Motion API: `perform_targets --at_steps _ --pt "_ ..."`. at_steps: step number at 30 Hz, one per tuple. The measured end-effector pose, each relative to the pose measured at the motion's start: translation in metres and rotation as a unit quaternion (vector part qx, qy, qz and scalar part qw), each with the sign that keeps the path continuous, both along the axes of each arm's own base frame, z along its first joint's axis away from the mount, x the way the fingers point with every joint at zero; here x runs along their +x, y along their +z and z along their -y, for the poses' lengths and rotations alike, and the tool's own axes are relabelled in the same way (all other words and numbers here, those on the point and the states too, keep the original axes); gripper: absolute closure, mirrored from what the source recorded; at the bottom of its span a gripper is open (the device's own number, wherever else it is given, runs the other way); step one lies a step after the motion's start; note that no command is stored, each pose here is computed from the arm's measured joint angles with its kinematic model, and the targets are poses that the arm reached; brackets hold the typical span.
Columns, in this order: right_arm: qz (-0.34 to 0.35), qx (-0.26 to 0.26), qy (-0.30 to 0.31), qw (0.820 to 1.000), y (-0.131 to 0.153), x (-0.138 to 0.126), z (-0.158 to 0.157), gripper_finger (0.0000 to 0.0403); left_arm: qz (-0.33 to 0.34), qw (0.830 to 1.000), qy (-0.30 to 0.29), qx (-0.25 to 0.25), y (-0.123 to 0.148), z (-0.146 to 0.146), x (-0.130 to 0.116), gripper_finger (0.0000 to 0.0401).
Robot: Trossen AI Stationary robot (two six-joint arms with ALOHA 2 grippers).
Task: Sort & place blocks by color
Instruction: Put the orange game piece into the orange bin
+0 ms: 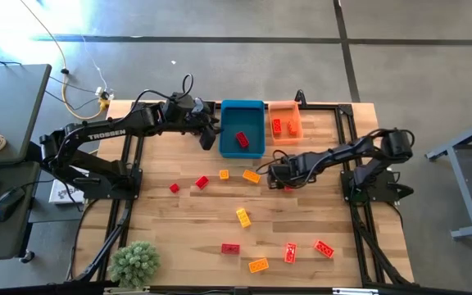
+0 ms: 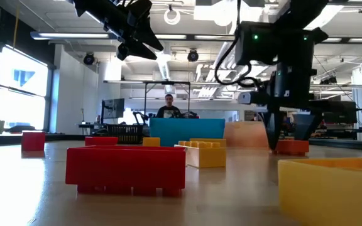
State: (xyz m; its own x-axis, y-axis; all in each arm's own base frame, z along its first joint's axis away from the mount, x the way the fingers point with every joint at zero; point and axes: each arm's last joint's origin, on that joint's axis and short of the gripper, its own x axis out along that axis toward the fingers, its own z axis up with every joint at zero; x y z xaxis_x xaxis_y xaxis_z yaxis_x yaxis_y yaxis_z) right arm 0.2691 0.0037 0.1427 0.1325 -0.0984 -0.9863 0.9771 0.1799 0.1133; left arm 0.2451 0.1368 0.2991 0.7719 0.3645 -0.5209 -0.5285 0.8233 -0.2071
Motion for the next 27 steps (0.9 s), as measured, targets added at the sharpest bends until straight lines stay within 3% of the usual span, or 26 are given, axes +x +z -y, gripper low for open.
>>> perform_targets --at_steps 5,11,18,27 --pt "-0.018 0.011 -0.002 1.0 -0.006 0.001 0.003 0.0192 0.0 1.0 0.0 0.0 0.0 0.0 0.0 0.0201" --pt "-0.024 0.012 0.041 0.999 -0.006 0.0 0.002 0.029 0.0 1.0 0.0 -0.001 0.0 0.0 0.0 0.0201" --pt "-0.011 0.023 0.086 0.996 0.001 -0.002 0.008 0.0292 0.004 1.0 0.009 -0.01 0.0 0.0 0.0 0.0201" --pt "0.054 -0.022 0.091 0.994 0.037 -0.012 0.03 0.0292 0.0 0.999 0.04 -0.012 -0.001 -0.001 -0.001 0.0201"
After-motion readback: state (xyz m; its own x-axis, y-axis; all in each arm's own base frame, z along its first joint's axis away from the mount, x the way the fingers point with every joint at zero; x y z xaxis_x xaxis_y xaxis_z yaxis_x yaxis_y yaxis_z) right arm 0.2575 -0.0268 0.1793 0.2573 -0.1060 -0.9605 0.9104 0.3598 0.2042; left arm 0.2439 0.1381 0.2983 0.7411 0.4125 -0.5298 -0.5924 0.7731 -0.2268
